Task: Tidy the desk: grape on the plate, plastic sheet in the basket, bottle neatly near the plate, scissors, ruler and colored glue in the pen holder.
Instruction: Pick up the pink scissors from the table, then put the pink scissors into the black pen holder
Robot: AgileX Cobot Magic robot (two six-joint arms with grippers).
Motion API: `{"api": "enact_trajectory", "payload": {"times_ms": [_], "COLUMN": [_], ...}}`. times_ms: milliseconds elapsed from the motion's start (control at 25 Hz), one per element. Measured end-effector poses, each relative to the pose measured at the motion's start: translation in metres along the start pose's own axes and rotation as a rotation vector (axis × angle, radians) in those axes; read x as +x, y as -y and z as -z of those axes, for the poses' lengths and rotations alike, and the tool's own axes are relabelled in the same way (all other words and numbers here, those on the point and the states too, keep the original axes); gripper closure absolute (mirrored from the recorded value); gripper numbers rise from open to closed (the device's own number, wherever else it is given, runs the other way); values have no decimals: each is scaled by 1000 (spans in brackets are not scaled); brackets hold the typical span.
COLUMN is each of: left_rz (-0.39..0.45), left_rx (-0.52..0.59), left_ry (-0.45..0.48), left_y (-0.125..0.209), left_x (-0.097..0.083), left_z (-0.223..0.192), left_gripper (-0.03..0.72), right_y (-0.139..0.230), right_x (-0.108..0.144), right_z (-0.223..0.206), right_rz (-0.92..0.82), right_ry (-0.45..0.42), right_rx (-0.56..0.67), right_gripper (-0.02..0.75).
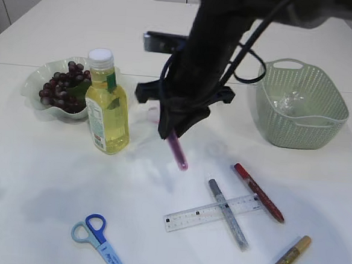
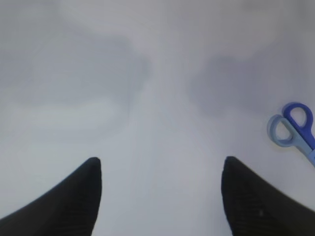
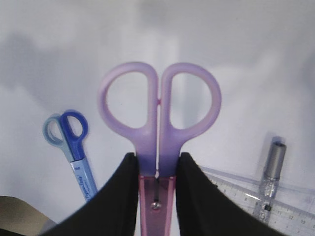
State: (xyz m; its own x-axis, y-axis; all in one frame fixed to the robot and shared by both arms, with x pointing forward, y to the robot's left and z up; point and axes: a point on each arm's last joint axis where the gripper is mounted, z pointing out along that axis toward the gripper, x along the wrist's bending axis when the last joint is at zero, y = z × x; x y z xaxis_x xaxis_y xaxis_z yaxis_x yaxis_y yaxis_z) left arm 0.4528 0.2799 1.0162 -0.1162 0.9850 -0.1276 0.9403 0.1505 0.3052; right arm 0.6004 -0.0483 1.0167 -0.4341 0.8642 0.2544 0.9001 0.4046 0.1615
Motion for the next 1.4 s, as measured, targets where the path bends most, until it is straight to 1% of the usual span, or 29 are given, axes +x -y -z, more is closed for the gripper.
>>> {"api": "enact_trajectory", "payload": {"times_ms": [200, 320, 360, 440, 640, 840, 960, 1120, 1280, 1400], "left_rz": [0, 0, 0, 0, 0, 1, 1, 2, 2, 2], "left_rx": [4, 14, 22, 36, 68, 99, 105, 112, 124, 129], "left_ry": [-1, -2, -4, -6, -12, -15, -16, -16, -18, -19], "left_y": [0, 1, 2, 3, 6, 9, 10, 10, 11, 12], "left_x": [0, 0, 0, 1, 1, 1, 1, 1, 2, 2], "left_z": [0, 0, 0, 0, 0, 0, 1, 1, 1, 1], "left_gripper": [137, 137, 137, 137, 137, 137, 137, 137, 137, 137], "right_y": [-9, -17, -19, -24, -37, -52, -62, -72, -85, -94], "right_x": [-51, -78, -86, -97, -115, -127, -134, -142, -150, -156], "right_z": [33, 46, 50, 58, 74, 69, 55, 45, 38, 32], "right_rz": [-33, -41, -32, -15, 66, 142, 200, 257, 326, 357], "right_ry": [-145, -229, -243, -283, -327, -363, -344, -296, -223, -190], "right_rx": [-106, -220, -264, -353, -584, -767, -854, -961, -1018, -1045], "right_gripper": [547, 549, 549, 549, 549, 550, 550, 550, 550, 551]}}
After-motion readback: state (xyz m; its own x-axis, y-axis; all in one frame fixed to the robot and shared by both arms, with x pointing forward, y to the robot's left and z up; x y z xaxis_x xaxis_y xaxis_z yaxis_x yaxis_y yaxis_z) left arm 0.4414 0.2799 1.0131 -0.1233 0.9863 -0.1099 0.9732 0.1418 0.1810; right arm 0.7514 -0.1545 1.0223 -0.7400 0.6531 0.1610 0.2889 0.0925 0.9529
